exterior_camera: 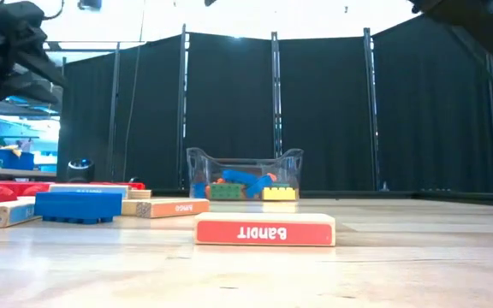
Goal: Sort blocks by size
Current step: Put the 2-stud red game piece into the bottom right transparent bin
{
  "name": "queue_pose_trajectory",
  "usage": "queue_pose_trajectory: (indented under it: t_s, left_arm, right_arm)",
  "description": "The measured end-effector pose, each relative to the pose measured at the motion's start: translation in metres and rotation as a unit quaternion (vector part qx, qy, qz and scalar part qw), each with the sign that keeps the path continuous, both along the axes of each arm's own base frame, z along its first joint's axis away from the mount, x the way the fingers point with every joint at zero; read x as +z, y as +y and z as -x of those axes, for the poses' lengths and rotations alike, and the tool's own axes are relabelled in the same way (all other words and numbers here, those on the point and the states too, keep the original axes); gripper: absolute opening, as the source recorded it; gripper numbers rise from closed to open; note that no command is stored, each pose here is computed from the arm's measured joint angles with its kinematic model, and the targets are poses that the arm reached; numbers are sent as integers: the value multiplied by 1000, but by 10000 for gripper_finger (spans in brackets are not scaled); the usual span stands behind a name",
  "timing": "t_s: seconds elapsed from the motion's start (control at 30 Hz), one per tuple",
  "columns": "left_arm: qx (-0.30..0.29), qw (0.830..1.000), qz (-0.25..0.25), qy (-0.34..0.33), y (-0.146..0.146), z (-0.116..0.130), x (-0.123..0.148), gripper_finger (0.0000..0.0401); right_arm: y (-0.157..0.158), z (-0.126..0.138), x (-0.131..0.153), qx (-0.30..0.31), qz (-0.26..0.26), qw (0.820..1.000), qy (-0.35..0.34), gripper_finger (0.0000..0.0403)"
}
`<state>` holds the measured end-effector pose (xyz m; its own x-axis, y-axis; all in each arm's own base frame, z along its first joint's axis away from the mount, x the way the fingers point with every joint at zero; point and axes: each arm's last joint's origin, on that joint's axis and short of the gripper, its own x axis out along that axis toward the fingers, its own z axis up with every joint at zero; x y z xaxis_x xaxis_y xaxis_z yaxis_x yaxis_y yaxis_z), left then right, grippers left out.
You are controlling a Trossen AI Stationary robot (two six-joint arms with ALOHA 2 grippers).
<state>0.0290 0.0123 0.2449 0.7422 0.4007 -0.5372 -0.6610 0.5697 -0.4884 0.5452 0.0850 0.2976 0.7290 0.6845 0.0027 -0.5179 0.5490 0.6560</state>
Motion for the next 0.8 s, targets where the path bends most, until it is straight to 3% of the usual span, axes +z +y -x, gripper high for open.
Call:
queue_pose_trajectory:
  t_s: [0.17, 0.33, 0.43, 0.57, 0.8]
  left_arm:
    - [28, 992, 67, 104, 2, -31, -8, 142]
    - [59, 958, 93, 266, 5, -58, -27, 56]
    - [68, 938, 99, 325, 7, -76, -35, 11]
    - [74, 913, 119, 383, 8, -96, -44, 7]
    - [63, 869, 159, 464, 8, -121, -61, 2]
  right_arm:
    - [-20, 58, 105, -17, 70, 994, -78, 48]
    - [-25, 129, 167, -105, 192, 972, -81, 18]
    - [-22, 181, 207, -143, 233, 956, -110, 10]
    - [-18, 233, 235, -195, 274, 934, -119, 18]
    - [-11, 286, 253, -236, 313, 913, -110, 39]
